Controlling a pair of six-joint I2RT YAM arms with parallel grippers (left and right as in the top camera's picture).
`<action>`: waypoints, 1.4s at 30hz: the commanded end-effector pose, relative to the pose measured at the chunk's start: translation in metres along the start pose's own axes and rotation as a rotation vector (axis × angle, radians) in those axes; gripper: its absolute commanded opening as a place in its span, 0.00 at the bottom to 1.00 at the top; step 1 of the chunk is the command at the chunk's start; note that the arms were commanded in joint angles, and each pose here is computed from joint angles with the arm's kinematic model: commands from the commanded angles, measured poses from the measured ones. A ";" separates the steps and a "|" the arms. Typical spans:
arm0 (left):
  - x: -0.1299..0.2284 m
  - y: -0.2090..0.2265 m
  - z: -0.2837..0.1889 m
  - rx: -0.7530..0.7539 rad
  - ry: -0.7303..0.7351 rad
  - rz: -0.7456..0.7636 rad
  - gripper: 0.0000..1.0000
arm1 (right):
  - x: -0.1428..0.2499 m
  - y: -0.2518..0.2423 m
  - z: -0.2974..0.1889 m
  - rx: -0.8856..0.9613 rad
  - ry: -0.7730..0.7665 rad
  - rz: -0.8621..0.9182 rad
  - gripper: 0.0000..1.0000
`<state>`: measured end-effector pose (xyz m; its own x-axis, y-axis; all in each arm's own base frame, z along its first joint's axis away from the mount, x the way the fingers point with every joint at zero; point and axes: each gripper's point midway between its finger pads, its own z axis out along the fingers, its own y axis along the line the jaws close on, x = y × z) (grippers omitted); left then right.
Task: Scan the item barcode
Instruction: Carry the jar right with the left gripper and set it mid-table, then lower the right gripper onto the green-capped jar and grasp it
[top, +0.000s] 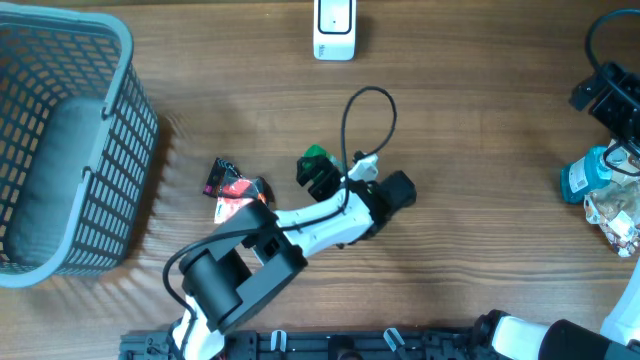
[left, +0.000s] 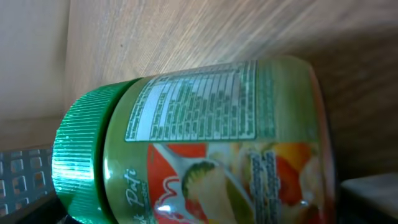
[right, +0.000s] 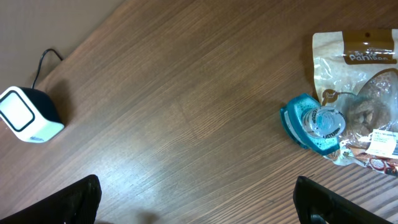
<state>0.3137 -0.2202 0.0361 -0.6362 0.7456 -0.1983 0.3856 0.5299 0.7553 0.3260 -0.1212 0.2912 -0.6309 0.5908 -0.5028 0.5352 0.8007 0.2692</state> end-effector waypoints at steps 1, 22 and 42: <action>-0.001 -0.024 -0.015 0.035 -0.034 0.038 1.00 | 0.001 0.004 0.002 -0.017 0.011 0.004 0.99; -0.069 0.011 -0.117 0.288 -0.279 -0.289 1.00 | 0.004 0.003 0.002 -0.013 0.024 -0.001 0.99; 0.018 0.300 -0.108 0.460 -0.426 -1.062 1.00 | 0.105 0.084 0.051 0.091 0.329 -0.314 1.00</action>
<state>0.3476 -0.1012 0.3182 -0.5481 -0.1111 -0.8290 0.0465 0.9856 -0.1628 0.3292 -0.0253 0.2475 -0.8441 0.4314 -0.3184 0.3891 0.9014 0.1897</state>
